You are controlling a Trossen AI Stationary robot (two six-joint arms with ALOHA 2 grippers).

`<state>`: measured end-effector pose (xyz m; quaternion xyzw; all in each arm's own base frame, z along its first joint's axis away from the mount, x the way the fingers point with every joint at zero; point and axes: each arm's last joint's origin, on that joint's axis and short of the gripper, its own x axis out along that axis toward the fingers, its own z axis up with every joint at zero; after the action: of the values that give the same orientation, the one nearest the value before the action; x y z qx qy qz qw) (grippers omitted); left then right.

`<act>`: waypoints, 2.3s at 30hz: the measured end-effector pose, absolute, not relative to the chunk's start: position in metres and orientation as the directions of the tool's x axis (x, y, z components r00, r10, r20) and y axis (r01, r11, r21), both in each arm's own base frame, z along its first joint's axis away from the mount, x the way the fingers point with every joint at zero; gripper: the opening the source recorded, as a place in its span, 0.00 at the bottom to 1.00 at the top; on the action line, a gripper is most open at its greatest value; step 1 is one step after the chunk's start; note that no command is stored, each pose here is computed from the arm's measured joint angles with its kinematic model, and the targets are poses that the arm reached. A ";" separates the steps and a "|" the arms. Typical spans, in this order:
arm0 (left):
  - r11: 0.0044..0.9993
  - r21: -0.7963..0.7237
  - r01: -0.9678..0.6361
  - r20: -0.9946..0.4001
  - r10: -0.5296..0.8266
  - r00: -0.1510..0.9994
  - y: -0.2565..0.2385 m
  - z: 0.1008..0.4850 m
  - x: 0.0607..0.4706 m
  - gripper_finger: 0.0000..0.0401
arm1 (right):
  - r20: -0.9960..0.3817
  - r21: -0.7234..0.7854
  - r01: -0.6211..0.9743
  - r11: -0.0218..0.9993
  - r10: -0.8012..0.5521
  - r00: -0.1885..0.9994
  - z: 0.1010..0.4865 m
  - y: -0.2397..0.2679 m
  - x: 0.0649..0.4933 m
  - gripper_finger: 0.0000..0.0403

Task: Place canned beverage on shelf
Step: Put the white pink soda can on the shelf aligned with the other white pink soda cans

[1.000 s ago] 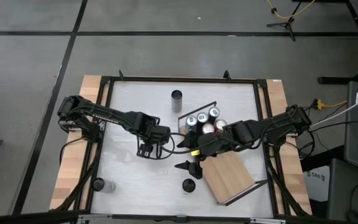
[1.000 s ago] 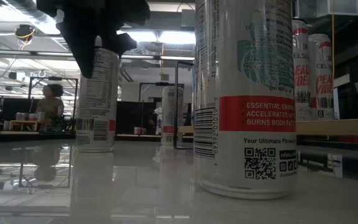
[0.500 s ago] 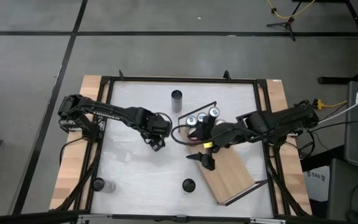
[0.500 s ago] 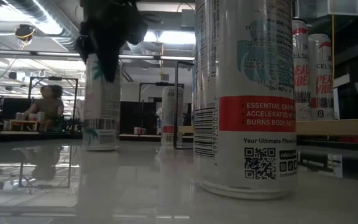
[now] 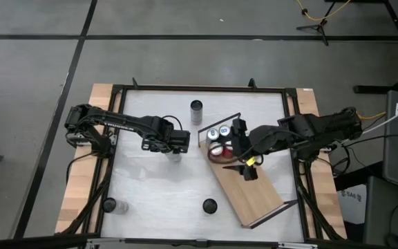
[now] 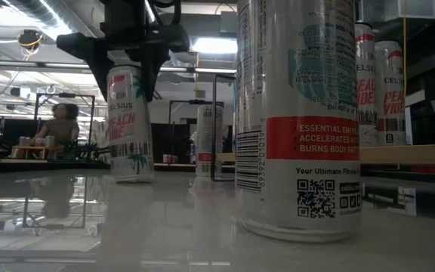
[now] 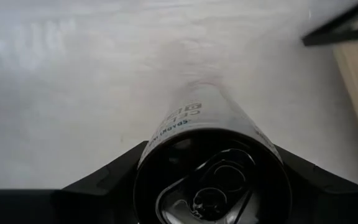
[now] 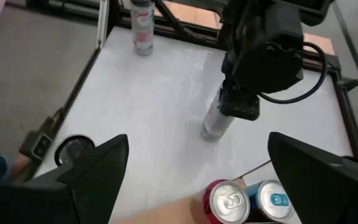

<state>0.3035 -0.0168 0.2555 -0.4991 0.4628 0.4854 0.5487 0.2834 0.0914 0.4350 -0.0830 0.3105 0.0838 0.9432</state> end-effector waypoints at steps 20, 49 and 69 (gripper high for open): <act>-0.120 -0.136 -0.983 -0.990 0.052 0.131 -0.018 0.256 0.307 0.65 | -0.612 -0.176 -0.249 0.952 0.092 0.785 0.433 0.091 0.283 0.93; -0.082 -0.176 -0.981 -0.981 0.103 0.167 -0.017 0.255 0.310 0.85 | -0.613 -0.177 -0.249 0.952 0.091 0.785 0.433 0.091 0.283 0.93; -0.031 -0.204 -0.979 -0.973 0.113 0.199 -0.006 0.262 0.309 0.85 | -0.612 -0.177 -0.249 0.952 0.091 0.785 0.433 0.091 0.283 0.93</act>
<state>0.3089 -0.0062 0.2619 -0.5304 0.4078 0.4839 0.5641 0.2835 0.0910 0.4331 -0.1250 0.3149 0.0907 0.9365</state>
